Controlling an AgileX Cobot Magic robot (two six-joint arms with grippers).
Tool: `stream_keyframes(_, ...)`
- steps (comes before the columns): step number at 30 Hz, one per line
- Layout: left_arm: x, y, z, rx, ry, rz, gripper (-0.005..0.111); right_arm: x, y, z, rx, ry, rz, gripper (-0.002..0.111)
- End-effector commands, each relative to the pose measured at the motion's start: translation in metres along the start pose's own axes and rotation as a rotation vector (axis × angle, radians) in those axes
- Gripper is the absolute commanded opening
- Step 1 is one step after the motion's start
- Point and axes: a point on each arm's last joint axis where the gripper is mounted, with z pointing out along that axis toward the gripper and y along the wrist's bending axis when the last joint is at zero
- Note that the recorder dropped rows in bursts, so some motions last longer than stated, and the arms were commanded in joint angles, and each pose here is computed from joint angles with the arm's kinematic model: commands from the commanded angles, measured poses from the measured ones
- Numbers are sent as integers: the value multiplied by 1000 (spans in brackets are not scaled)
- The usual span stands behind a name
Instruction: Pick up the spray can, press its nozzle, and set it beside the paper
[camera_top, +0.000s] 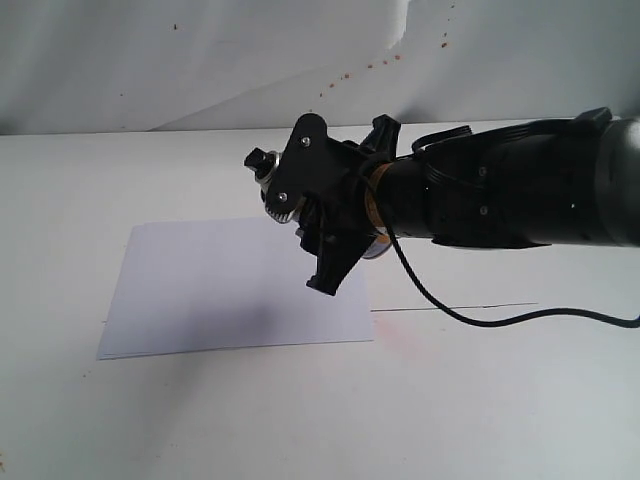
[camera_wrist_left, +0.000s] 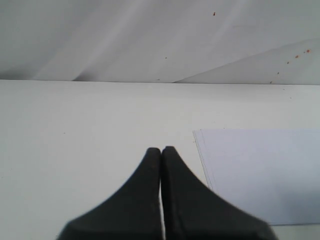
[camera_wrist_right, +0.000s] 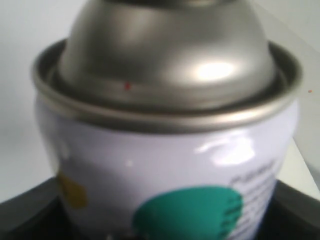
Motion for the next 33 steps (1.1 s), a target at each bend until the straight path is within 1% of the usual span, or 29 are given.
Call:
stream_keyframes(1, 0, 0, 0, -2, -10, 0, 0, -6, -3, -2, 6, -21, 16, 0)
stream_keyframes(7, 0, 0, 0, -2, -10, 0, 0, -6, -3, -2, 4, -25, 17, 0)
stream_keyframes(11, 0, 0, 0, -2, -10, -5, 0, -6, -3, -2, 2, -24, 43, 0)
stream_keyframes(31, 0, 0, 0, -2, -10, -3, 0, -5, -3, -1, 1, -13, 49, 0)
stream_keyframes(33, 0, 0, 0, -2, -10, -5, 0, -3, -2, -1, -11, 5, -25, 0)
